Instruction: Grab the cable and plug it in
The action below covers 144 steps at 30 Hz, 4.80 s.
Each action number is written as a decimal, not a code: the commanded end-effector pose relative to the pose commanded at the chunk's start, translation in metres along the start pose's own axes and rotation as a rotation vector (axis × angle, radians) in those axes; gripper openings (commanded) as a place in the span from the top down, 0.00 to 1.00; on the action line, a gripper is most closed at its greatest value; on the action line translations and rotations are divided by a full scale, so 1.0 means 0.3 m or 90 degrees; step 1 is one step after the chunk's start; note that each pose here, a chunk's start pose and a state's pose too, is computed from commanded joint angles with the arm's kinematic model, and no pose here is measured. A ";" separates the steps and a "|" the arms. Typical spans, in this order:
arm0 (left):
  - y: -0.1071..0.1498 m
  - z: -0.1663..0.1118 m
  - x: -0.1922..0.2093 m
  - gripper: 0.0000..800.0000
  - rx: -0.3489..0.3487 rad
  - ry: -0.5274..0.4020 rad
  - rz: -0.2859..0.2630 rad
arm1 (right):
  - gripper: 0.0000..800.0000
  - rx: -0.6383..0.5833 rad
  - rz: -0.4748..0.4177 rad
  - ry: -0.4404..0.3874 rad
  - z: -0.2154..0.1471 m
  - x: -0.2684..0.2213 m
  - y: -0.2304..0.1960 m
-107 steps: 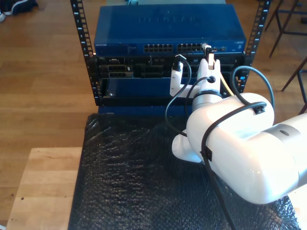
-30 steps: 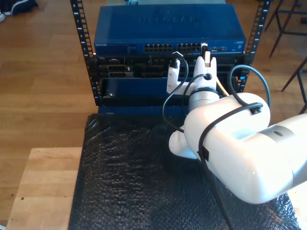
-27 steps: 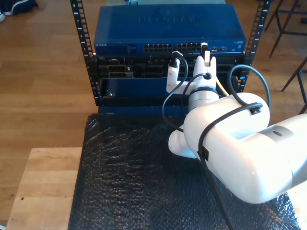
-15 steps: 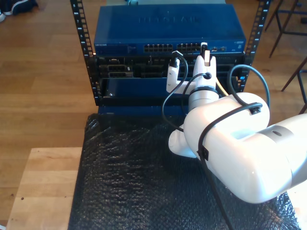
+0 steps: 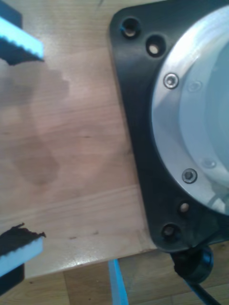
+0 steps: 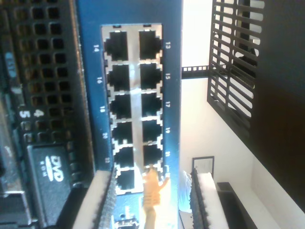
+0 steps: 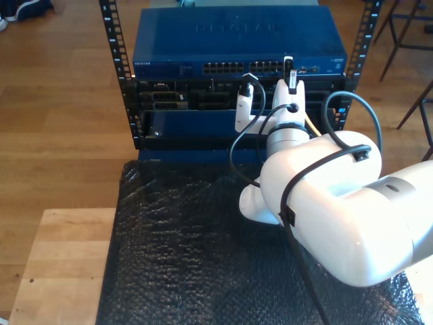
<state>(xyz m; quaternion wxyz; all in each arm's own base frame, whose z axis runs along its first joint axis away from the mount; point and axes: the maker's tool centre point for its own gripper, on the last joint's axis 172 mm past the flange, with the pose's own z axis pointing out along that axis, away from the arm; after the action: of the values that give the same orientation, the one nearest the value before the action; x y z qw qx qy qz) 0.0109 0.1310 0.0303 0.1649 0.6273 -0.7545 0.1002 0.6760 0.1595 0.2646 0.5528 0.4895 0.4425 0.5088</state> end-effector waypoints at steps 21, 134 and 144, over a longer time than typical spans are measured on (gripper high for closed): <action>0.000 0.000 0.000 0.00 0.000 0.000 0.000 | 0.33 0.073 -0.003 0.022 -0.054 -0.008 0.020; 0.000 0.000 0.000 0.00 0.000 0.000 0.000 | 0.41 0.098 -0.011 0.055 -0.130 0.021 0.046; 0.000 0.000 0.000 0.00 0.000 0.000 0.000 | 0.41 0.170 0.013 0.084 -0.162 0.050 0.058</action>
<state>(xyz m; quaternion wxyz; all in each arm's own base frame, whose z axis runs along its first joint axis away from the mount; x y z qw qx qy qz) 0.0109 0.1310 0.0303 0.1649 0.6273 -0.7545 0.1002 0.6270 0.1789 0.2756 0.4475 0.5286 0.5366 0.4820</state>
